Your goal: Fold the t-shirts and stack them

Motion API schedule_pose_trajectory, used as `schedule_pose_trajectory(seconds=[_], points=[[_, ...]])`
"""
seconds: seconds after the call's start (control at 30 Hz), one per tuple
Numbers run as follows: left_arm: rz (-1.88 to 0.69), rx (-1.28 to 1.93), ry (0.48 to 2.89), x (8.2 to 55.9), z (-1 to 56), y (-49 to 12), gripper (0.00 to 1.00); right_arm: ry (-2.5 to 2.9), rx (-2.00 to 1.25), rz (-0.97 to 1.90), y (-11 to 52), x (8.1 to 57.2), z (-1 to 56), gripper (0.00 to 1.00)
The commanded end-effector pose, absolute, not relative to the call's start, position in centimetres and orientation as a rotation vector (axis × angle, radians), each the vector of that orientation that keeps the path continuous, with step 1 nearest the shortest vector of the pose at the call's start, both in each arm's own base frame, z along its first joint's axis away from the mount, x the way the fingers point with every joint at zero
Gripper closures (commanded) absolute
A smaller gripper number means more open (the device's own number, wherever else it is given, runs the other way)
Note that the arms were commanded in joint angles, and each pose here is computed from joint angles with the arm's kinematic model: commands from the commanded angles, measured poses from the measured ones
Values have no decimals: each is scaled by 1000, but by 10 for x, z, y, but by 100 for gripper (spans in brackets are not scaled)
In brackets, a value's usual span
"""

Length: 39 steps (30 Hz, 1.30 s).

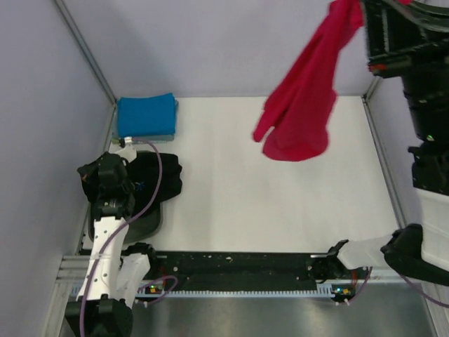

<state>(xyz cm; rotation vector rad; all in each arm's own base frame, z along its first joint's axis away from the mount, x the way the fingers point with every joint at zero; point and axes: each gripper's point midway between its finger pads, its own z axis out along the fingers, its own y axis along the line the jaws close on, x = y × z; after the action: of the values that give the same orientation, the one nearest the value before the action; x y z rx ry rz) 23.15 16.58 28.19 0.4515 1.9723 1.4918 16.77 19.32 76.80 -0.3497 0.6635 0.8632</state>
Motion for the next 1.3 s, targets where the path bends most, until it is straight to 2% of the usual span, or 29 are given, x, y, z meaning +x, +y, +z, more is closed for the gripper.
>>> schedule_pose_trajectory(seconds=[0.0, 0.17, 0.3, 0.33, 0.4, 0.43, 0.53, 0.57, 0.73, 1.0, 1.13, 1.27], points=[[1560, 373, 1922, 238, 277, 181, 100, 846, -263, 500, 171, 227, 713, 100], [1704, 231, 1979, 229, 278, 218, 100, 1068, -358, 400, 192, 265, 612, 100], [1696, 167, 2078, 222, 273, 237, 100, 1146, -461, 453, 216, 268, 568, 100], [1663, 183, 2108, 223, 266, 236, 90, 1155, -488, 480, 224, 268, 562, 100], [1570, 235, 2163, 226, 250, 229, 53, 1166, -534, 539, 236, 264, 556, 100], [1513, 230, 2180, 226, 246, 225, 39, 1162, -574, 585, 246, 259, 555, 100], [1349, 193, 2233, 225, 242, 212, 20, 1180, -620, 684, 262, 251, 546, 100], [1319, 174, 2234, 225, 247, 210, 3, 1190, -627, 706, 265, 249, 541, 100], [1112, 207, 2198, 237, 263, 178, 1, 1291, -634, 682, 268, 261, 495, 100], [549, 450, 2055, 254, 290, 71, 1, 1560, -489, 501, 232, 304, 414, 100], [409, 536, 2013, 257, 292, 34, 1, 1742, -347, 320, 173, 364, 360, 100], [246, 632, 1996, 261, 287, -2, 2, 1877, -146, 245, 109, 436, 336, 100]])
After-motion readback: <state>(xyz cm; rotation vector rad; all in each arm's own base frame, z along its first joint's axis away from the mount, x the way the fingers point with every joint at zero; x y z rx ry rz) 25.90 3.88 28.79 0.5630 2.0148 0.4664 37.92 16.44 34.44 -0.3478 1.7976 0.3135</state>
